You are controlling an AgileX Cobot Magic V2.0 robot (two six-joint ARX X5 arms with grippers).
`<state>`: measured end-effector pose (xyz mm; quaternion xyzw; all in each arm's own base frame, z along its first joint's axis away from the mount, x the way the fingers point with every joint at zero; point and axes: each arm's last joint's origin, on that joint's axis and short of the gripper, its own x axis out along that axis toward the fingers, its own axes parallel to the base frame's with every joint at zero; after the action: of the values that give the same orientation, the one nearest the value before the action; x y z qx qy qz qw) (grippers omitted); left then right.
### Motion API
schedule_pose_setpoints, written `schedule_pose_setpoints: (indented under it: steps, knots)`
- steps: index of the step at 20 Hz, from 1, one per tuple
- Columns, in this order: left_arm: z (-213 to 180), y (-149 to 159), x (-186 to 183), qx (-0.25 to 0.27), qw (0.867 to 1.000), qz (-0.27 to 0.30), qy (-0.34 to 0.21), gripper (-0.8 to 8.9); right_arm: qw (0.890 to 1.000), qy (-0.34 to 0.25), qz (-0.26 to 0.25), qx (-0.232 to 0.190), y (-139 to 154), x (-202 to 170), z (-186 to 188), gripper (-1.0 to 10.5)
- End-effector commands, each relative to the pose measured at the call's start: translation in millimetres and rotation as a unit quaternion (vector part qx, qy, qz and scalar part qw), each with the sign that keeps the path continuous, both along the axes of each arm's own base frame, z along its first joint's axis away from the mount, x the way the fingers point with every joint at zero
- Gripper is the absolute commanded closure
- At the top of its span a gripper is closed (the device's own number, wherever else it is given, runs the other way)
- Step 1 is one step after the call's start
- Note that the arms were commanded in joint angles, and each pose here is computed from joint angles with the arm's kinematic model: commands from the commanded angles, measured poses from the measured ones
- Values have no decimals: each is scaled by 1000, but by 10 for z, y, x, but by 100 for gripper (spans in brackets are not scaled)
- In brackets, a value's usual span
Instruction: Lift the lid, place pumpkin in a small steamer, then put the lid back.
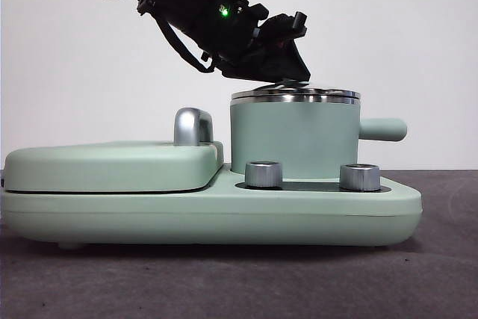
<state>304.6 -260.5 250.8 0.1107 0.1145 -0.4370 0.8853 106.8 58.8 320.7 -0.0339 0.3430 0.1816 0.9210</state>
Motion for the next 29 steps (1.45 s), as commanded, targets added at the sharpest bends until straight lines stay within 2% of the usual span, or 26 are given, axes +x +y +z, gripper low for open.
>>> schedule_pose_setpoints:
  steps: [1,7,10,15,20,25,29]
  knots:
    - [34,-22,-21,3,1000,-6,6,589,1000,-1,-1,4,14,11,14,569]
    - [386,162,-232,3,1000,-1,26,593,1000,-2,-1,5,15,11,14,569]
    - [580,301,-394,-15,997,16,75,593,1000,-3,-1,5,16,13,17,568]
    - [747,555,-612,-29,985,55,161,596,1000,-3,0,6,16,13,17,568]
    - [733,958,-809,-36,980,94,171,596,1000,-20,6,18,31,33,48,568]
    - [659,1454,-1110,-66,972,149,170,596,999,-25,16,26,54,59,59,568]
    - [616,1693,-1361,-60,967,173,179,596,999,-17,33,34,129,164,36,568]
